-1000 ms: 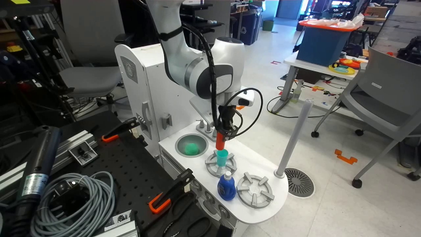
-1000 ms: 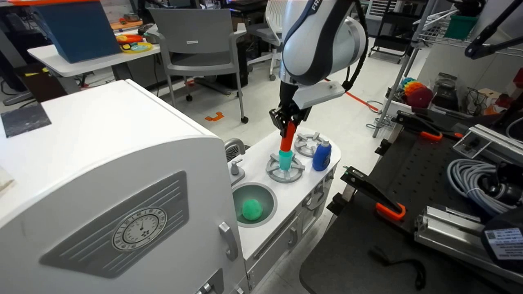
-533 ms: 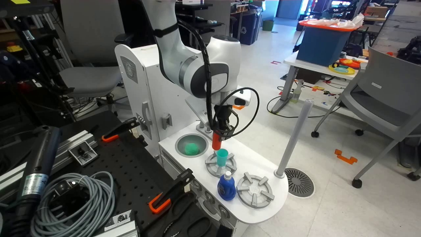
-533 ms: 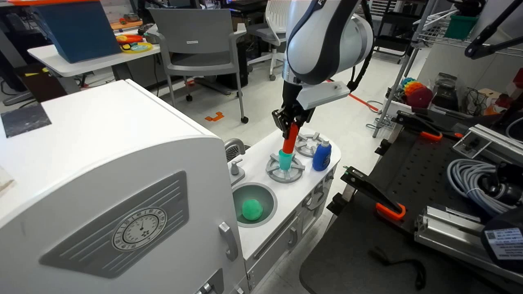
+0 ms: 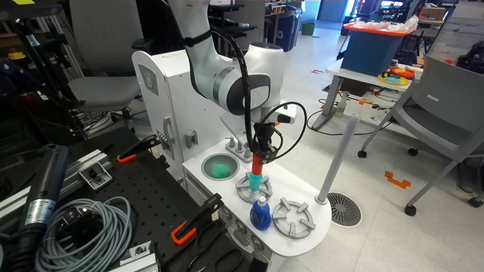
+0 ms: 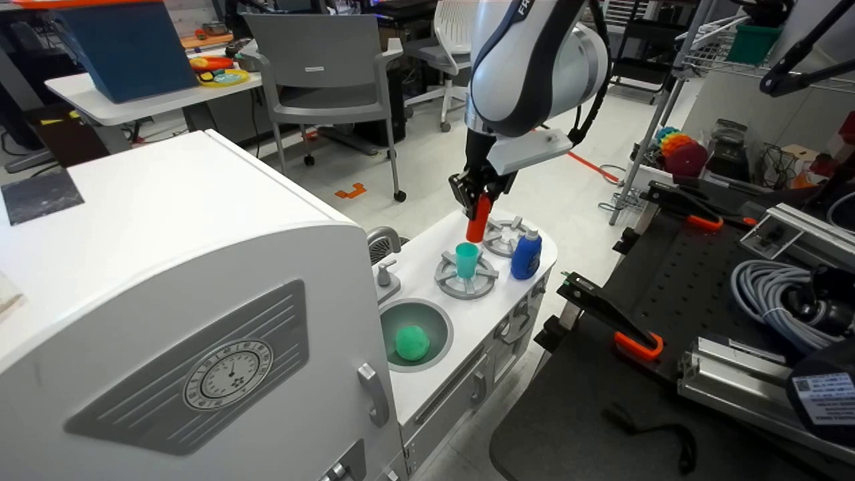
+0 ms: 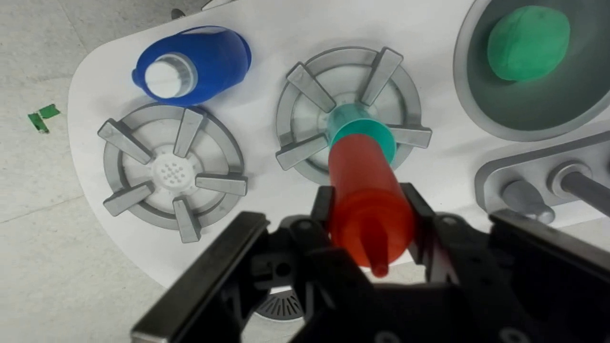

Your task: Put the orange bottle in the blue cup

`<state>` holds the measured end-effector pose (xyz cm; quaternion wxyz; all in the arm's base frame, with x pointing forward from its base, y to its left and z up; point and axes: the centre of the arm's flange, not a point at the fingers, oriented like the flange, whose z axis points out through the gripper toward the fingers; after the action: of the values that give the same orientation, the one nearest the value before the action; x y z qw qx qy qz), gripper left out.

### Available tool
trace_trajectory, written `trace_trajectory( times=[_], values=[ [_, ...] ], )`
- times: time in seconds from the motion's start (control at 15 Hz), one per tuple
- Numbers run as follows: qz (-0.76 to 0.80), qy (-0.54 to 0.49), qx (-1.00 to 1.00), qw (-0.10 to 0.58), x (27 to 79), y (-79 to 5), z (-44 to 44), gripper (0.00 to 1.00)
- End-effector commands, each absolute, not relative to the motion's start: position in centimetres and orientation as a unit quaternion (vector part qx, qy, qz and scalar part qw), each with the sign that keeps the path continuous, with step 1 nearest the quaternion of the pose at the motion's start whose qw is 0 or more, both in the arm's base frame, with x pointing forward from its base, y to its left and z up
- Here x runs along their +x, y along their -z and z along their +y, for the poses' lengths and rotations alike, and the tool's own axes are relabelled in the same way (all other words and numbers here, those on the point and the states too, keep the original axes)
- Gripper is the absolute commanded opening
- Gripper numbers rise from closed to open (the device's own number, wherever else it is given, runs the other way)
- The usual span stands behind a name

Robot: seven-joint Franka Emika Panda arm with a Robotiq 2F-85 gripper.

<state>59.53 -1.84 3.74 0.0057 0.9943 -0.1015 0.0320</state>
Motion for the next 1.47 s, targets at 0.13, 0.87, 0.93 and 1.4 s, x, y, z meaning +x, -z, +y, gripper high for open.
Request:
trace_trajectory(
  times=[0.13, 0.87, 0.93, 1.4],
  values=[
    [-0.102, -0.028, 0.994, 0.023, 61.6, -1.9, -1.7, 0.12],
    [-0.093, 0.0, 0.995, 0.035, 62.4, 1.6, -0.7, 0.19],
    [-0.095, 0.002, 0.995, 0.038, 62.4, 1.9, -0.8, 0.21],
    [-0.089, 0.006, 0.995, 0.055, 63.6, 3.9, -0.5, 0.12]
  ],
)
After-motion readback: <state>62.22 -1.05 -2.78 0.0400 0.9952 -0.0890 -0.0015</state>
